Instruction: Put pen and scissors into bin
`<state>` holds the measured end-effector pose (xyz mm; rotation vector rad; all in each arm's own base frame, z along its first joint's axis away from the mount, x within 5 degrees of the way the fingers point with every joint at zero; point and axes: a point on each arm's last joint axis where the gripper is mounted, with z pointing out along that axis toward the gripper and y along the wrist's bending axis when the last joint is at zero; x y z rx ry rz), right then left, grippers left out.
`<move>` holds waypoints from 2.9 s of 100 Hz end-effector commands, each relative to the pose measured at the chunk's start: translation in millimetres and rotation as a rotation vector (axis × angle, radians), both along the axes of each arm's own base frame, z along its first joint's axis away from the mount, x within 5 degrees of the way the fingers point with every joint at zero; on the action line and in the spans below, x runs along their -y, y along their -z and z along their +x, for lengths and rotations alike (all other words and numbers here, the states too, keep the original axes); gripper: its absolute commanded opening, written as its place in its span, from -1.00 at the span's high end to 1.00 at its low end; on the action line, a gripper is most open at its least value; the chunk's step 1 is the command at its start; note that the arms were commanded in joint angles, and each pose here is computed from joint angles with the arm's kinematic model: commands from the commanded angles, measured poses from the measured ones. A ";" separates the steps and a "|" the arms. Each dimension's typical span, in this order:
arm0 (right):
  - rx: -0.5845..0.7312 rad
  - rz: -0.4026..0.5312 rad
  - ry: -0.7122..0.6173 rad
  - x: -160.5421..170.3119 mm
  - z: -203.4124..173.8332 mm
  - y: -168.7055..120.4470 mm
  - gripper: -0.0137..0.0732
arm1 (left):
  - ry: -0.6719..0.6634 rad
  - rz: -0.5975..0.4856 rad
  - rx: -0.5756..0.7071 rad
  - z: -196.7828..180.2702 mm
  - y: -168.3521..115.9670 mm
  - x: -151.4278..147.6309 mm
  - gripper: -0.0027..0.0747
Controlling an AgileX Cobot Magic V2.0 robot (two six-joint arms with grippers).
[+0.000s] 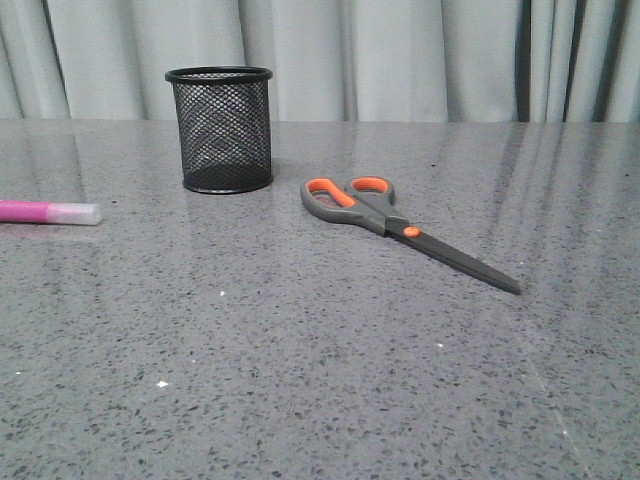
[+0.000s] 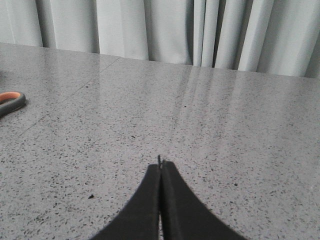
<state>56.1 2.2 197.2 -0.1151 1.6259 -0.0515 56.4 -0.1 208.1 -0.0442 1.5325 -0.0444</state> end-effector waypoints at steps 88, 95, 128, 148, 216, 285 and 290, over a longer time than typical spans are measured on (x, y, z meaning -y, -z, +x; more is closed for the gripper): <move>0.088 -0.011 0.009 0.6 -0.7 -2.9 0.84 | -0.001 -0.010 0.084 -1.8 -0.9 -0.3 0.99; 0.088 -0.011 0.009 0.6 -0.7 -2.9 0.84 | -0.001 -0.010 0.084 -1.8 -0.9 -0.3 0.99; 0.091 -0.011 0.009 0.6 -0.7 -3.1 0.84 | -0.001 -0.010 0.084 -1.8 -0.9 -0.3 0.99; 0.110 -0.010 0.009 0.6 -0.8 -4.9 0.84 | -0.001 -0.010 0.084 -1.8 -0.9 -0.3 0.99; 0.179 0.287 0.012 1.8 -1.4 -12.0 0.84 | 0.021 -0.424 0.078 -1.7 -0.2 -1.2 0.99; -0.061 0.531 -0.049 -8.6 13.3 -55.0 0.84 | 0.136 -0.572 0.020 -6.6 -47.7 9.1 0.99; -0.097 0.522 -0.048 -9.5 19.0 -61.3 0.84 | 0.139 -0.512 0.005 -6.0 -59.0 10.1 0.99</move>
